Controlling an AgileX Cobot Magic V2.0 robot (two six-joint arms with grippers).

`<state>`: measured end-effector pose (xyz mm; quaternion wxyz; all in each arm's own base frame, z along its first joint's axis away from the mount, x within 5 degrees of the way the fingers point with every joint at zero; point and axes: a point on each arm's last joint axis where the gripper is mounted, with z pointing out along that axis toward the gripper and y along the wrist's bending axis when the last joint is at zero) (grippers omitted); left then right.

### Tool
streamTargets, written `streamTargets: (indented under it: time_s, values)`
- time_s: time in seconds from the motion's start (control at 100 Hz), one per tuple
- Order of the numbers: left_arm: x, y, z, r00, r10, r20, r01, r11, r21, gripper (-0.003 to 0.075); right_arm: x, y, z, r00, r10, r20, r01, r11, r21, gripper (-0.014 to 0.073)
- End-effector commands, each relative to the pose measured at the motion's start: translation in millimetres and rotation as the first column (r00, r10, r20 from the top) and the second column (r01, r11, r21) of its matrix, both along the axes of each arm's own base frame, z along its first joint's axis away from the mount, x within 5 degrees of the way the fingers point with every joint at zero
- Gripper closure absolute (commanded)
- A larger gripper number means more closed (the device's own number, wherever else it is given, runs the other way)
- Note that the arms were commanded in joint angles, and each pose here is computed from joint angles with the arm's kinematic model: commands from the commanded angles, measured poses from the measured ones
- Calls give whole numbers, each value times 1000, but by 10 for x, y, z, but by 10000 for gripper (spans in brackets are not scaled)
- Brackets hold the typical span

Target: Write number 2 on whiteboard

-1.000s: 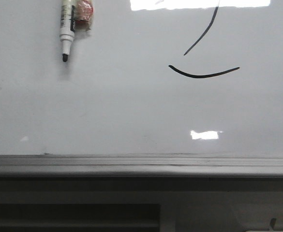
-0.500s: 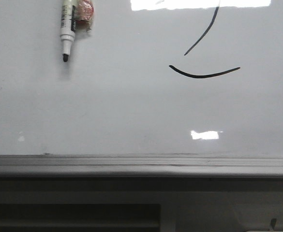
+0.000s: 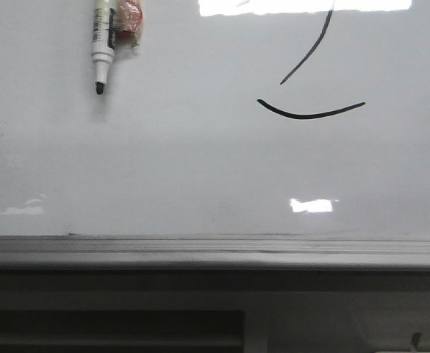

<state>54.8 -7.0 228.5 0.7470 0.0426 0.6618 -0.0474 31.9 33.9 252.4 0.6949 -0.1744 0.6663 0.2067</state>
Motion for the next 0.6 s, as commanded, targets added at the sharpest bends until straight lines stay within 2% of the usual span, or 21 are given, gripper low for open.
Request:
streamTargets:
  time_s: [0.0, 0.15, 0.21, 0.59]
  values:
    - [-26, 40, 56, 995, 61, 77, -59, 998, -29, 740, -16, -42, 124, 997, -45, 58, 42, 998, 44, 650]
    - [-25, 82, -73, 988, 133, 76, -129, 990, -55, 740, -16, -42, 124, 997, -45, 58, 42, 998, 44, 650]
    - [-15, 77, -130, 991, 127, 41, -124, 990, -60, 740, -16, -42, 124, 997, -45, 58, 42, 998, 44, 650]
    - [-12, 72, -140, 992, 121, 26, -120, 992, -50, 740, -15, -44, 126, 997, -47, 59, 44, 998, 45, 650]
